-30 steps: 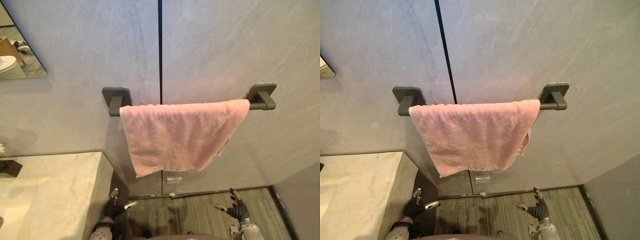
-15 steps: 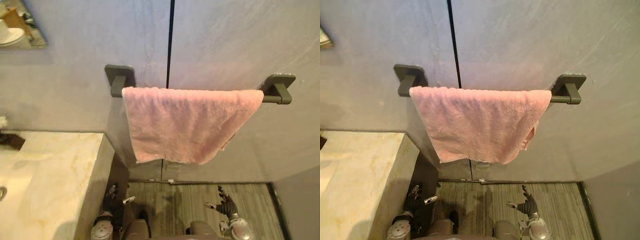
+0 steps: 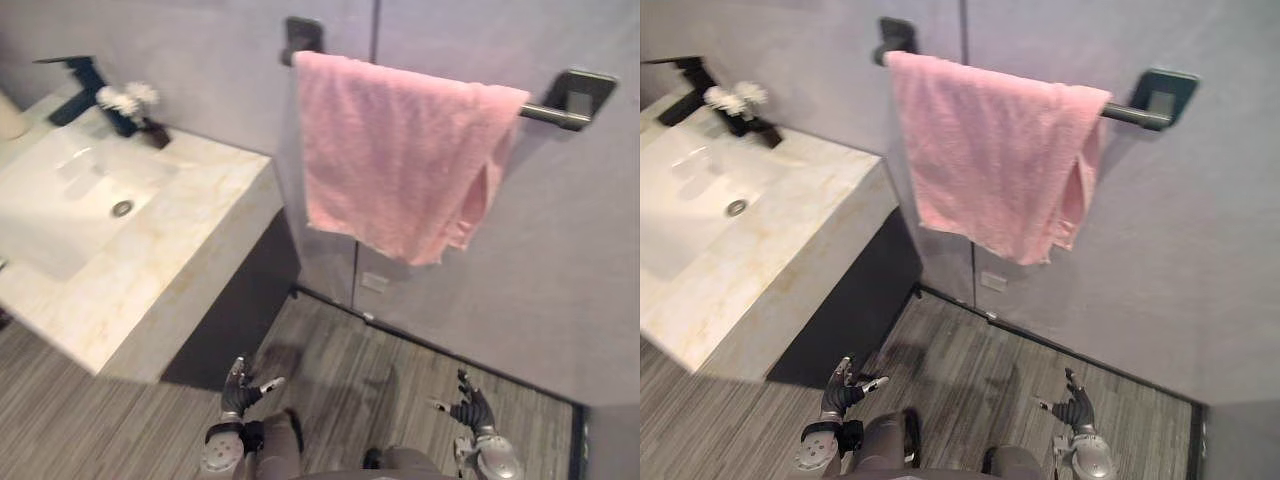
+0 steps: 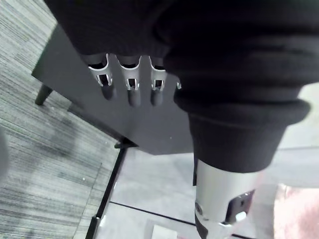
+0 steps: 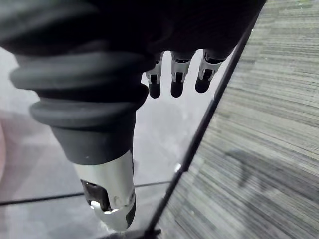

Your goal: Organize washtable

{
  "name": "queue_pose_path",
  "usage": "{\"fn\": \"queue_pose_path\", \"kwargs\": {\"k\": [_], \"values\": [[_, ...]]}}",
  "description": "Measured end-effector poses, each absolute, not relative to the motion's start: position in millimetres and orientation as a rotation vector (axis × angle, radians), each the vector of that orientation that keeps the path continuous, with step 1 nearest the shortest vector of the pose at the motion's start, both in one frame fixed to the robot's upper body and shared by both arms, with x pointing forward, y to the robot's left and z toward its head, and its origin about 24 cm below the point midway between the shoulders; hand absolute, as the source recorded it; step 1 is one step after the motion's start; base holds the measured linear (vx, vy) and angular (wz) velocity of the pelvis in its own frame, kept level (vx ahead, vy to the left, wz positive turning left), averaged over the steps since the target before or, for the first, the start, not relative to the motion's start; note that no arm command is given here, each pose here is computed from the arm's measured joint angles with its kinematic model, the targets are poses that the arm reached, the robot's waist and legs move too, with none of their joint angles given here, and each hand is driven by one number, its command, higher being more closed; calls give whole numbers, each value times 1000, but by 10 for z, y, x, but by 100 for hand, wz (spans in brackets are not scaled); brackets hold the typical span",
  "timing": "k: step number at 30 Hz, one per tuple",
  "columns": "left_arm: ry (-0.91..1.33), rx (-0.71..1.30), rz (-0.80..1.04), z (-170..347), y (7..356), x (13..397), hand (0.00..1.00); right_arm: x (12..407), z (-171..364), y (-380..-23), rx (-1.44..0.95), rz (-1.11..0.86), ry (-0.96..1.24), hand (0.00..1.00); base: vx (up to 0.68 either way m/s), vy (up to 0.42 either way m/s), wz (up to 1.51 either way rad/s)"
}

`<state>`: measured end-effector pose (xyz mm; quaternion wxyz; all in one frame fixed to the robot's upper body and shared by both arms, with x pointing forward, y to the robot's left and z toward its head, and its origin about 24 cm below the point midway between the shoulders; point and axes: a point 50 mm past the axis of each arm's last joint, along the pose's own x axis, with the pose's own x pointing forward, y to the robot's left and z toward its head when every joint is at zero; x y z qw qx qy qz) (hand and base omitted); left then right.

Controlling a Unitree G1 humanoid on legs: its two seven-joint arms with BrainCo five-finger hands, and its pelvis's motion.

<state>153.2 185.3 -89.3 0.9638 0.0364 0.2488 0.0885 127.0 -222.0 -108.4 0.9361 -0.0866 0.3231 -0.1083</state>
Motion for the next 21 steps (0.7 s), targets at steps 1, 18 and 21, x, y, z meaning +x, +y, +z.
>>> {"fn": "queue_pose_path", "kwargs": {"k": [1, 18, 21], "values": [[502, 81, 164, -894, 1843, 1577, 0, 1259, -1111, -2220, -163, -233, 675, 0, -174, 54, 167], [733, 228, 205, -1208, 2262, 1188, 0, 1275, -1260, -2166, -90, -285, 756, 0, -130, 127, 59], [740, 210, 248, -1219, 2285, 1159, 0, 1300, -1256, -2143, -88, -280, 750, 0, -38, 18, 119]]}}
